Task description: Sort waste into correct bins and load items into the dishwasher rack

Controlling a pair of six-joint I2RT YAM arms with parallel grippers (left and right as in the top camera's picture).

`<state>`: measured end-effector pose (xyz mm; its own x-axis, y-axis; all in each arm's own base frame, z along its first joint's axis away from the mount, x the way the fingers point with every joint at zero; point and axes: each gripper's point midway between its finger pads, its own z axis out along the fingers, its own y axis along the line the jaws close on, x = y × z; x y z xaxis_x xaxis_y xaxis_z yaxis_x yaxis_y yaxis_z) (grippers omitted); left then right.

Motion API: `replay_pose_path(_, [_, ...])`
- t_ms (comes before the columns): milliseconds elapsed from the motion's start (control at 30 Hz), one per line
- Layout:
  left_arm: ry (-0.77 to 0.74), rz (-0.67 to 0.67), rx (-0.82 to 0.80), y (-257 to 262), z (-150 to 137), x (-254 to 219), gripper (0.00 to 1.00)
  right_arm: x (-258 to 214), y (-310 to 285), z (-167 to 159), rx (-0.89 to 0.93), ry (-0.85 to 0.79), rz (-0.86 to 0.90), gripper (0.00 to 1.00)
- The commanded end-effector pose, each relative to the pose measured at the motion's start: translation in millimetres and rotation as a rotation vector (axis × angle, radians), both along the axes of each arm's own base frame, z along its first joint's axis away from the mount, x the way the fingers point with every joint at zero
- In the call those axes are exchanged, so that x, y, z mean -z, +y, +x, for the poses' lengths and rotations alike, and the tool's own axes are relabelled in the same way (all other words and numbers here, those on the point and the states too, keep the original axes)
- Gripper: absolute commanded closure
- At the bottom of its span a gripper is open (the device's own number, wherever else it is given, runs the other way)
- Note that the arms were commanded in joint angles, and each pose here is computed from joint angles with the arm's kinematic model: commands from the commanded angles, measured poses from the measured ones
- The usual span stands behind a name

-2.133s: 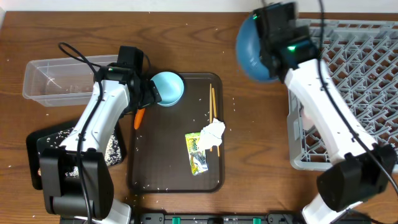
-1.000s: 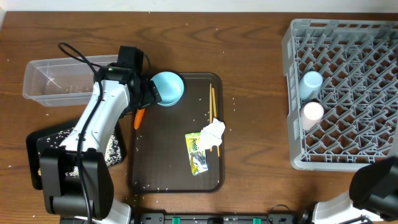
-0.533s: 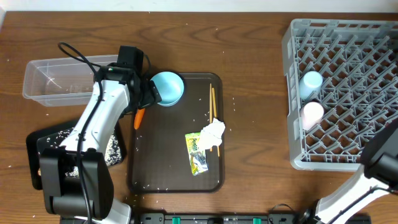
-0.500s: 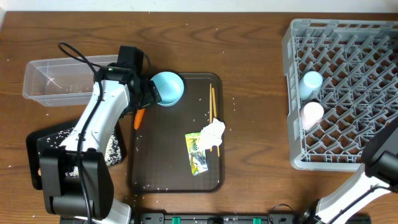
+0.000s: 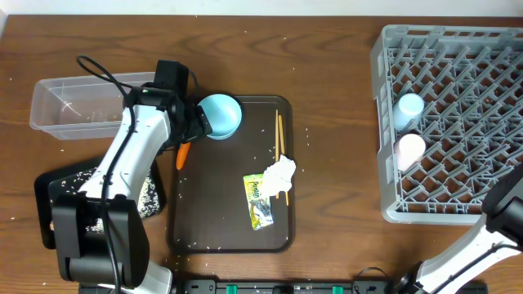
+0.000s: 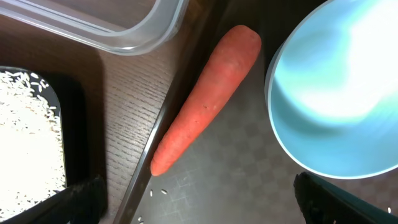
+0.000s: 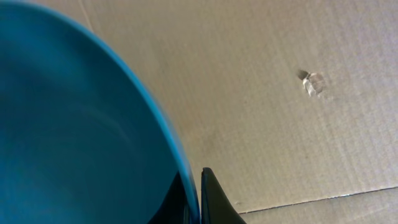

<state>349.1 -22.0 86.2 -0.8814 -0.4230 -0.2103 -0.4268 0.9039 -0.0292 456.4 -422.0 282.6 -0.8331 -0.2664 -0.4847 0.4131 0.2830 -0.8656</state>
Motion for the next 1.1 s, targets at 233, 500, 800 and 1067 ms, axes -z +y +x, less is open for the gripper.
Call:
replay_pose_path(233, [-0.002, 0.009, -0.001, 3, -1, -1, 0.02, -4, -3, 4, -0.017, -0.035, -0.003, 0.99])
replay_pose_path(500, [-0.002, 0.009, -0.001, 3, -1, -1, 0.02, 0, -8, 3, -0.026, -0.032, 0.003, 0.99])
replay_pose_path(800, [-0.002, 0.009, -0.001, 3, -1, -1, 0.02, 17, -12, 6, -0.022, -0.009, 0.019, 0.99])
replay_pose_path(1067, [-0.002, 0.009, -0.001, 3, -1, -1, 0.02, 12, -25, -6, 0.007, -0.03, 0.004, 0.99])
